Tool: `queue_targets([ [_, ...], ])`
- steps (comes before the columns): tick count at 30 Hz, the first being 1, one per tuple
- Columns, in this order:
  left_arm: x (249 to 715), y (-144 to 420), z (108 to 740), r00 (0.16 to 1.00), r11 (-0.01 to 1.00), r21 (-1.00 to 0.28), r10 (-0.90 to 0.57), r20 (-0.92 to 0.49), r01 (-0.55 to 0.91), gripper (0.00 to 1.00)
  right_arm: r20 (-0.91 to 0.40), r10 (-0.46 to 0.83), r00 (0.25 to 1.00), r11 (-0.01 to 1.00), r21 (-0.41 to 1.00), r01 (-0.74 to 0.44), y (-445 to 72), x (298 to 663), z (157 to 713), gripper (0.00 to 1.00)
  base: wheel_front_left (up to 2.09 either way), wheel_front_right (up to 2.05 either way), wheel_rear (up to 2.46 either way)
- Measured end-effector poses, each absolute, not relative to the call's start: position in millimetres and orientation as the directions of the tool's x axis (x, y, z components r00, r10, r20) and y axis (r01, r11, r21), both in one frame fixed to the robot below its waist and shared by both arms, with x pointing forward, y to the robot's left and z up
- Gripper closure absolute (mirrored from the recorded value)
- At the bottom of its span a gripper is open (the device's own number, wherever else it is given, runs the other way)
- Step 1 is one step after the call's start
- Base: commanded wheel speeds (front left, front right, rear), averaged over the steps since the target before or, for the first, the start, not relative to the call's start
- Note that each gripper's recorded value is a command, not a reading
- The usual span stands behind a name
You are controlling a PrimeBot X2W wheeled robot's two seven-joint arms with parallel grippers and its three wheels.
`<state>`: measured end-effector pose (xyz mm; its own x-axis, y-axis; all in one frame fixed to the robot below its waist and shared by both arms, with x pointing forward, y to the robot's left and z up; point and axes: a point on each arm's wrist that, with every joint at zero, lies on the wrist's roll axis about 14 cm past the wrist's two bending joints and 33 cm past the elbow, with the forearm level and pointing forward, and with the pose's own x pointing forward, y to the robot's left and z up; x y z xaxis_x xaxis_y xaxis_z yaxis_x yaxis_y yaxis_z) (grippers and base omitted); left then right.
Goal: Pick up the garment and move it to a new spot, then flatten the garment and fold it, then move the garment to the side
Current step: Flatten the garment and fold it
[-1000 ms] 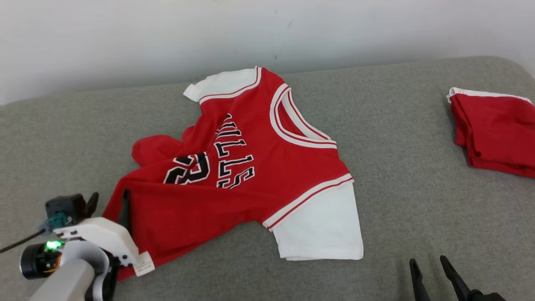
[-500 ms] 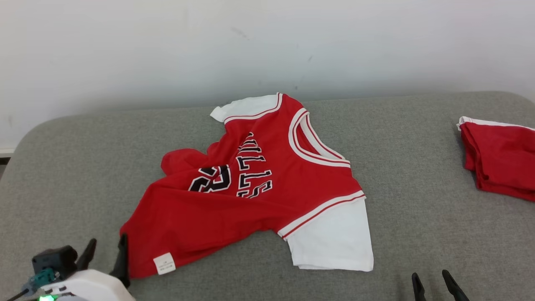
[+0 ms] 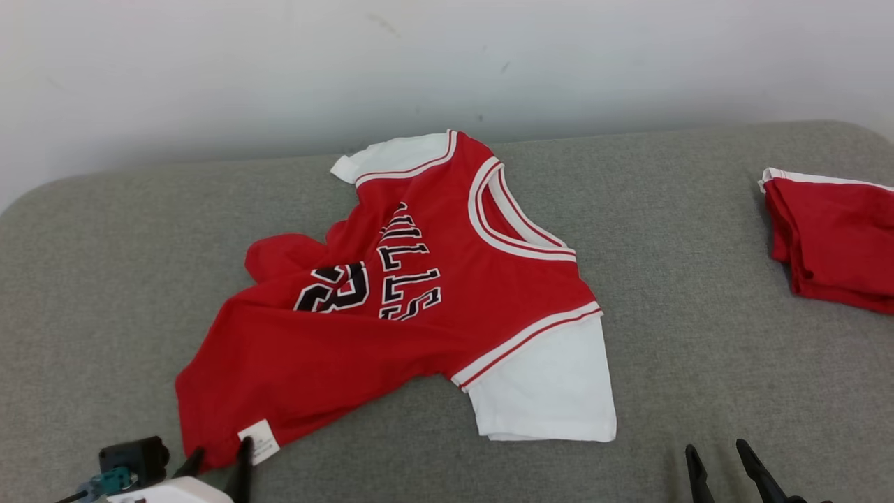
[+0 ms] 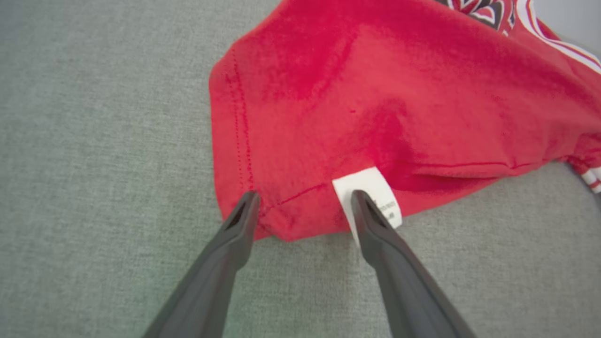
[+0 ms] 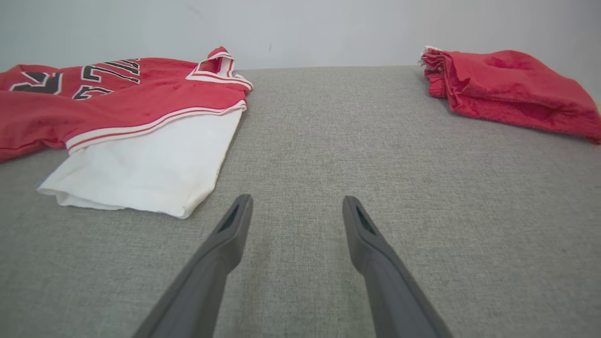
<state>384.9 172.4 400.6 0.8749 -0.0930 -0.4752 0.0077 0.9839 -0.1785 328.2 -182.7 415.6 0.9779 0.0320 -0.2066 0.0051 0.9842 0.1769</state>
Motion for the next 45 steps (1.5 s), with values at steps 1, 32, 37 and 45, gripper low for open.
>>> queue_targets([
  [1,385.7,172.8,398.7,0.873,0.985,-0.175,-0.09,-0.48,0.006,0.0,-0.21,0.027,0.977,0.984,0.176,0.011,-184.1,327.5,414.8,0.0,0.0,0.0,0.0],
  [32,394.9,184.1,407.9,0.909,0.969,-0.242,-0.054,-0.413,-0.052,1.0,-0.208,0.013,0.978,0.985,0.169,0.023,-189.5,324.3,415.7,0.0,0.0,0.0,0.0],
  [37,390.7,201.5,422.1,0.932,0.971,-0.223,-0.005,-0.362,-0.081,1.0,-0.201,0.037,0.979,0.985,0.174,-0.002,-182.5,326.4,417.2,0.0,0.0,0.0,0.0],
  [45,361.5,219.4,413.0,0.924,0.971,-0.198,0.052,-0.379,-0.136,1.0,-0.194,0.086,0.977,0.982,0.179,-0.051,-167.9,328.8,418.7,0.0,0.0,0.0,0.0],
])
